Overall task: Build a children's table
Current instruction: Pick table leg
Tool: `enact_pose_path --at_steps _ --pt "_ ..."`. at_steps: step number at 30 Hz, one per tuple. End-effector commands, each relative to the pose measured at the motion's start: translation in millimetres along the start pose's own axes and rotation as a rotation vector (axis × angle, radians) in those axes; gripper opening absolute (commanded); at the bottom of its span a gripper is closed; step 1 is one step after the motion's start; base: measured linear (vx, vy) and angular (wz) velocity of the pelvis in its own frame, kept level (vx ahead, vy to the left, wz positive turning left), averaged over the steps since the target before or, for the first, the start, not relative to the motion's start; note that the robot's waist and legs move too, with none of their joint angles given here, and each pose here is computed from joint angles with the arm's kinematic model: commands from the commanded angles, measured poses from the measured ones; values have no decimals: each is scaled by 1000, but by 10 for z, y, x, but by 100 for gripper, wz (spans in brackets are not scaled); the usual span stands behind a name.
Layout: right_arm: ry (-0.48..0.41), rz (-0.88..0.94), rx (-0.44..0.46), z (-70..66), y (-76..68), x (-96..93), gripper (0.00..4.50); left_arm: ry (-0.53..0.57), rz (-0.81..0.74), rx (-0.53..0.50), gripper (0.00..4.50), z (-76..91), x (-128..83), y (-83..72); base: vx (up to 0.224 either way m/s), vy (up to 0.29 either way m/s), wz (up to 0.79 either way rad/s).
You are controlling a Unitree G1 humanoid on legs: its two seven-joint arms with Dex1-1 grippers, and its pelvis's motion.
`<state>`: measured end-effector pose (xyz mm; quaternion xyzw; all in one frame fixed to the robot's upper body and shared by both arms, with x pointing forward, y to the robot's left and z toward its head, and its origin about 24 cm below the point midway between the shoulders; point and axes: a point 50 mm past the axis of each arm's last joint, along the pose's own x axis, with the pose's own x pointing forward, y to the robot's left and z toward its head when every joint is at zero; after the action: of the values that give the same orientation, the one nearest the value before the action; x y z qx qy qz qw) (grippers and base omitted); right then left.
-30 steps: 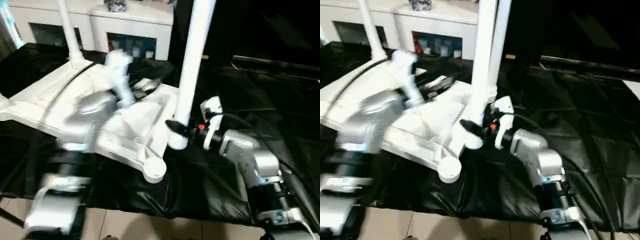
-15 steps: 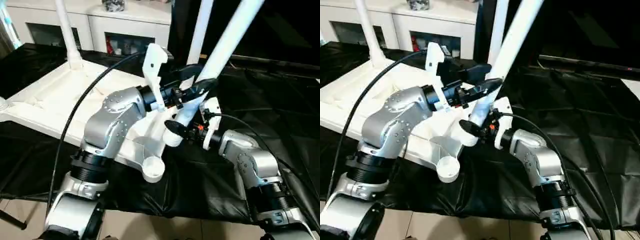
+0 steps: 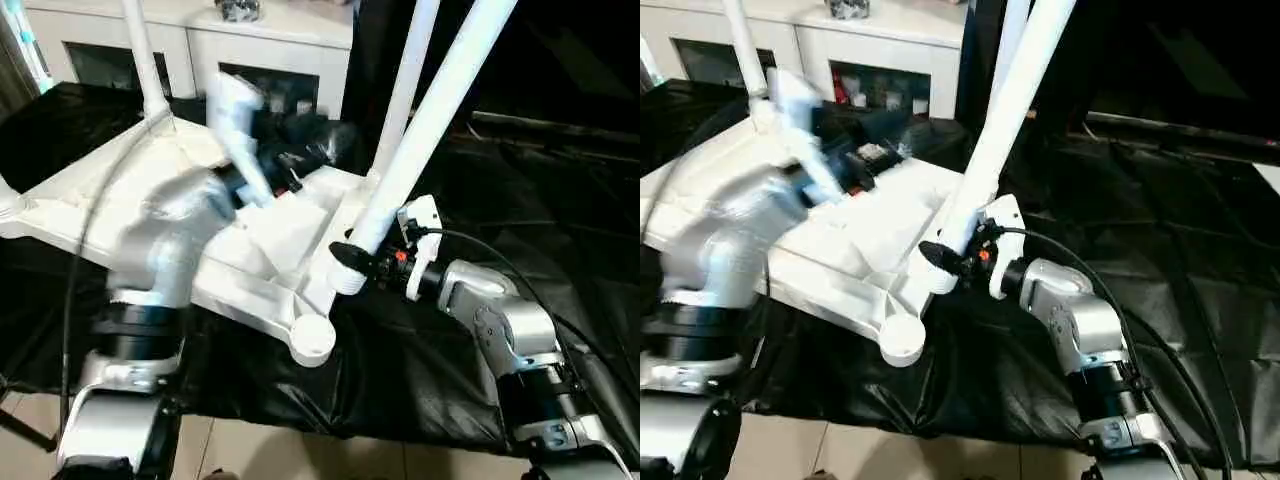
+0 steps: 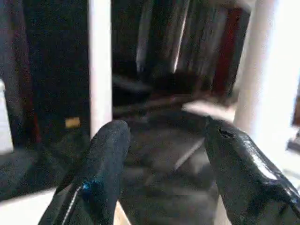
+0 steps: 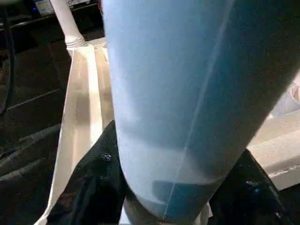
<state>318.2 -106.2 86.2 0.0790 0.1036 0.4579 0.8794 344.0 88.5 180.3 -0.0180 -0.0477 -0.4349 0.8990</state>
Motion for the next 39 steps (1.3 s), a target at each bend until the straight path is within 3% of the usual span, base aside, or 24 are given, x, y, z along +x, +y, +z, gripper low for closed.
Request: enact_pose_path --at_steps 1,9,14,16,19,23,24,28,32,34,35,38,39 --pt "-8 -1 -35 77 -21 13 189 6 -32 59 294 60 192 -137 0 0 0" --pt "-10 -1 -41 87 -22 10 189 -46 -104 38 294 154 371 -317 0 0 0" --pt "-11 -12 -41 78 -39 7 189 -35 -63 49 294 134 295 -209 0 0 0" --pt "-10 -27 -46 73 -55 2 189 17 29 119 294 75 169 -6 0 0 0" --pt "-8 -57 -53 64 -94 -13 189 92 61 216 294 9 -4 166 0 0 0" --pt "-3 -126 -71 55 -177 -46 189 193 9 286 294 -75 -280 313 0 0 0" --pt "-7 -170 -79 62 -239 -67 189 255 -51 301 294 -156 -453 372 0 0 0" --pt "-17 -178 -105 78 -266 -80 189 358 -186 308 294 -311 -626 337 0 0 0" --pt "-18 -171 -124 116 -299 -117 189 503 -398 228 294 -552 -855 235 0 0 0" --pt "-10 -167 -122 118 -308 -132 189 528 -440 238 294 -603 -904 240 0 0 0" --pt "-2 -160 -127 116 -307 -144 189 545 -462 251 266 -631 -929 246 0 0 0" --pt "7 -138 -134 107 -293 -172 189 564 -532 276 256 -675 -978 233 0 0 0" --pt "9 -127 -137 102 -284 -182 189 583 -552 278 228 -691 -996 232 0 0 0"
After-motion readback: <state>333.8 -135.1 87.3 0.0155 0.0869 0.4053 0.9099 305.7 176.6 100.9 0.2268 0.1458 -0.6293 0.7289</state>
